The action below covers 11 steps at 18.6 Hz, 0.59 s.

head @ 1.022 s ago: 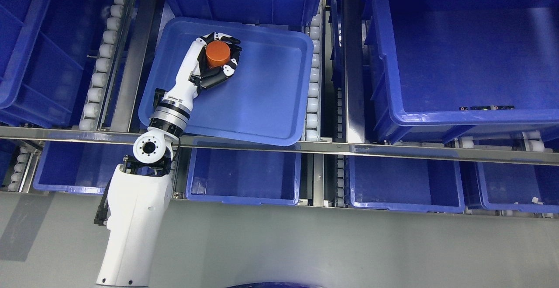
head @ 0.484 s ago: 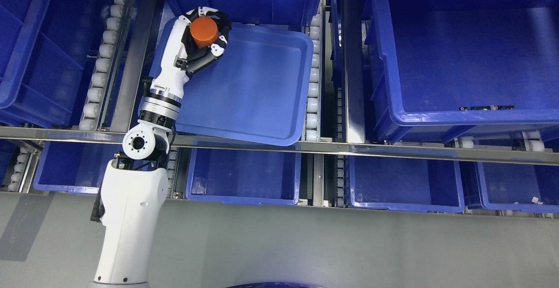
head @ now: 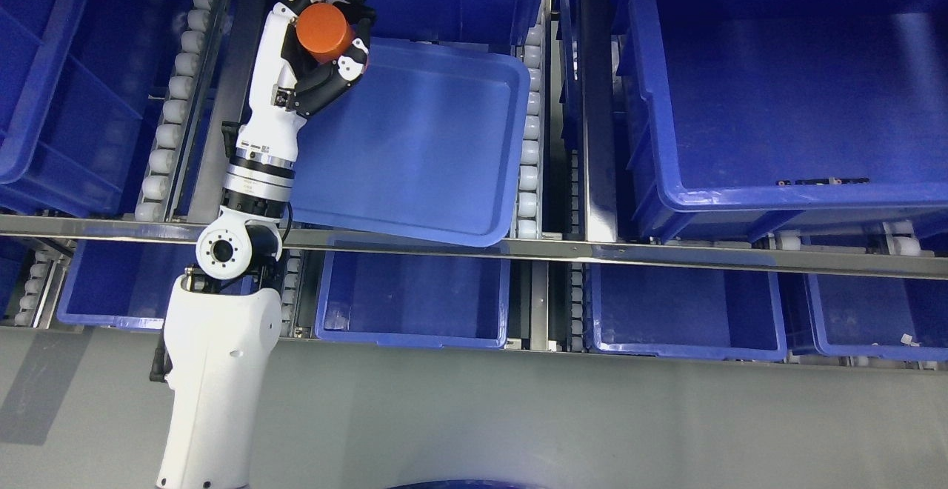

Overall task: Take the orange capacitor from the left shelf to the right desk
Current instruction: 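Lift the capacitor up out of the bin with the left hand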

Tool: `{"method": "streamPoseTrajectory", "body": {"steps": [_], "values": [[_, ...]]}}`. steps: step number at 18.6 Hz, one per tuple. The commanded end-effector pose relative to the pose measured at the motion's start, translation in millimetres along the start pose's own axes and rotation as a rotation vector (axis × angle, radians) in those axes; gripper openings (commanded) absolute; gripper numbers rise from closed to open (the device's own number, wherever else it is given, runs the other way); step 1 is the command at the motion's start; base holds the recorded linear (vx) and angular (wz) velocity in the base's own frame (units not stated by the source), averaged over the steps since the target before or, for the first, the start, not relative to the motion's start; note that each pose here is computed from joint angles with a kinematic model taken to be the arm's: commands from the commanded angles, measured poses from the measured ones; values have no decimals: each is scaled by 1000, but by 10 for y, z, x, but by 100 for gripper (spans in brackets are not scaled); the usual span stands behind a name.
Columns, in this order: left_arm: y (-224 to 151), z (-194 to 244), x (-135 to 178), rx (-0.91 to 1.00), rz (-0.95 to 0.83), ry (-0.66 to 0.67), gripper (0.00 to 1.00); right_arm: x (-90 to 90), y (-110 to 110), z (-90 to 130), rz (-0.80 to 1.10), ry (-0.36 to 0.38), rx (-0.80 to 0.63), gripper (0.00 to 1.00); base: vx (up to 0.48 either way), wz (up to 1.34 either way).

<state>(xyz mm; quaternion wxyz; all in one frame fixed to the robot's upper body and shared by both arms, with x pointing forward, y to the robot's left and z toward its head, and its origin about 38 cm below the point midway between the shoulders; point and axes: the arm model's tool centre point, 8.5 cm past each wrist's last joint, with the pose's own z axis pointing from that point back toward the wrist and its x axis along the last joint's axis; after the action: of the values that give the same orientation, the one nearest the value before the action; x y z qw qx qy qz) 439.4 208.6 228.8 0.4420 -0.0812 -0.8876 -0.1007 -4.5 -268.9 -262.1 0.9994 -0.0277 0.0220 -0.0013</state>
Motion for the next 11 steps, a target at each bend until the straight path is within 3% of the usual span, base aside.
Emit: {"method": "streamPoseTrajectory", "body": {"steps": [1, 11], "values": [[-186, 115, 50, -56, 15, -20, 2, 108, -114, 3, -10, -34, -17, 100, 0, 0], [-126, 122, 118, -38, 21, -36, 3, 106, -114, 3, -10, -32, -17, 100, -130, 44]]}}
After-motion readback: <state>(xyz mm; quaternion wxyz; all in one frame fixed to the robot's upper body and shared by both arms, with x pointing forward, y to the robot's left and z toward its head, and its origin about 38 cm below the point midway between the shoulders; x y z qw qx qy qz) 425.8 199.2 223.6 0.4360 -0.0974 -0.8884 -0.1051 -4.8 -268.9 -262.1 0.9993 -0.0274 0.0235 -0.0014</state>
